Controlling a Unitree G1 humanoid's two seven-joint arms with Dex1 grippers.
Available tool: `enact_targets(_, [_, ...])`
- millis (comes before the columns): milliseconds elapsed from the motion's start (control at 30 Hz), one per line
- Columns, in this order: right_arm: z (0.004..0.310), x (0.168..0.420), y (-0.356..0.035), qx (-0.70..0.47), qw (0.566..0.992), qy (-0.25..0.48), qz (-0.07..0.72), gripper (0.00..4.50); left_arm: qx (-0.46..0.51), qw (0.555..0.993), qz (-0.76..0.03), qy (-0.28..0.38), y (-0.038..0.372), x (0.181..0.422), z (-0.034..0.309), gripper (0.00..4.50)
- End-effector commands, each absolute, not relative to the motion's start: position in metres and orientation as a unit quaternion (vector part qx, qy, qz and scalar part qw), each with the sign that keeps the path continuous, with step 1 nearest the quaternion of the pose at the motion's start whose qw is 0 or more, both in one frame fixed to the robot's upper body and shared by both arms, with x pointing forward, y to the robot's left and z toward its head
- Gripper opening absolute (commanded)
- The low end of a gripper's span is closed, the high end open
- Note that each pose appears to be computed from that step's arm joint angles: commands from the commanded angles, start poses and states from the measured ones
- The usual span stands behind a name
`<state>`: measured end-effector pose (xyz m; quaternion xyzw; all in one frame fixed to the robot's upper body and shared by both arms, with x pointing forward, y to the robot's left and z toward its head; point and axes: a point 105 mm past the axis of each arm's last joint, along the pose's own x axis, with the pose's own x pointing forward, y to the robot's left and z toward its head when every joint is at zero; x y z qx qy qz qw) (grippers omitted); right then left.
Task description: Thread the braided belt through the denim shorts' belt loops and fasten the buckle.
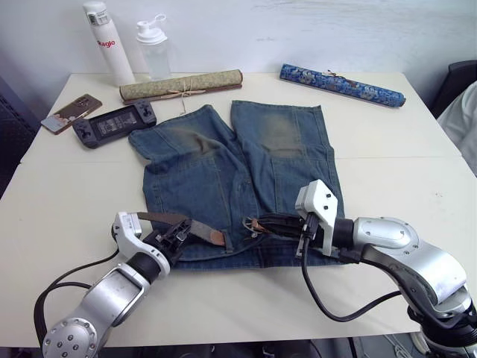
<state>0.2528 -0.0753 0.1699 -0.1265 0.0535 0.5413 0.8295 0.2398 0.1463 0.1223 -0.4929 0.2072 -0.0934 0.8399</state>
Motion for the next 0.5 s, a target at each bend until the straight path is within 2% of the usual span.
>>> enact_targets(33, [0.186,0.249,-0.073,-0.13,0.828,0.023,0.546,0.06,-0.508,0.834,-0.076,0.202,0.141,0.233,0.117,0.0])
enact_targets(167, [0.195,0.255,-0.077,-0.126,0.834,0.019,0.537,0.06,-0.515,0.828,-0.088,0.203,0.123,0.223,0.116,0.0])
enact_targets(300, [0.202,0.261,-0.076,-0.121,0.834,0.019,0.537,0.06,-0.538,0.818,-0.064,0.196,0.116,0.217,0.113,0.0])
enact_targets(500, [0.199,0.26,-0.073,-0.123,0.826,0.023,0.55,0.06,-0.531,0.823,-0.05,0.195,0.112,0.227,0.105,0.0])
